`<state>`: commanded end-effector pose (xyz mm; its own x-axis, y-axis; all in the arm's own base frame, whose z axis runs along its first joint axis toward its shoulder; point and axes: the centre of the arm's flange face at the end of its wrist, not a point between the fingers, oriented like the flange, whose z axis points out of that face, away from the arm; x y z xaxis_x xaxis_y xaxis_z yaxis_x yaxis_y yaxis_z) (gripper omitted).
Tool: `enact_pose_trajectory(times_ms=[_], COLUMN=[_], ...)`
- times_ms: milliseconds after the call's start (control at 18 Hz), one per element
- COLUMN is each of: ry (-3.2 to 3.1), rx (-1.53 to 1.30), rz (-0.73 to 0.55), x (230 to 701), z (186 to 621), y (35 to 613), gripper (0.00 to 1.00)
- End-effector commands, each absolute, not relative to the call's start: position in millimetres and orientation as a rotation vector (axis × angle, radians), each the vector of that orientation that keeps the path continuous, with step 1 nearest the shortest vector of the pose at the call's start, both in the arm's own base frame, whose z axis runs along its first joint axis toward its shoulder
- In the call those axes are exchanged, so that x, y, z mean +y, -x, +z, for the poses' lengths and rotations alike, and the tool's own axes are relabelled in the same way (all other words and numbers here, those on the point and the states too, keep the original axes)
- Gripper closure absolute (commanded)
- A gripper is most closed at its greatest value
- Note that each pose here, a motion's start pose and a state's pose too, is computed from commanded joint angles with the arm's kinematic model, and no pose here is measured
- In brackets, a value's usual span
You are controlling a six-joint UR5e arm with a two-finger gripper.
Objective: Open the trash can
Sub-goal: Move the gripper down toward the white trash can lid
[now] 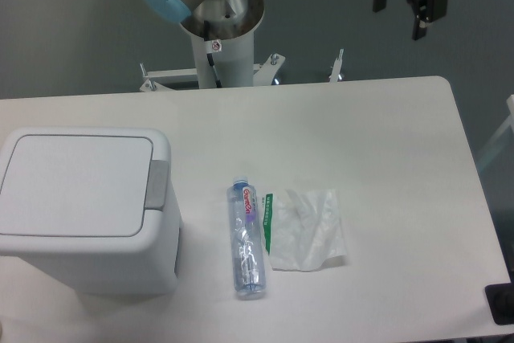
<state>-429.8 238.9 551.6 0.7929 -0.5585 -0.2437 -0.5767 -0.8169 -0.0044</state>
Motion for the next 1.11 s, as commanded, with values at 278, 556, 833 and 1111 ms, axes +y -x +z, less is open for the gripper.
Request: enact_pose_trajectory(times_ms=[278, 556, 833, 1111], ry=[2.889, 2.786, 2.62, 2.528], rx=[0.751, 0.328, -0.162, -0.378], rz=[0.341, 0.259, 0.07, -0.019], x=[261, 315, 371, 434], z=[553, 552, 550, 543], y=[420, 397, 375, 333], gripper=[0.0, 0.0, 0.0, 0.0])
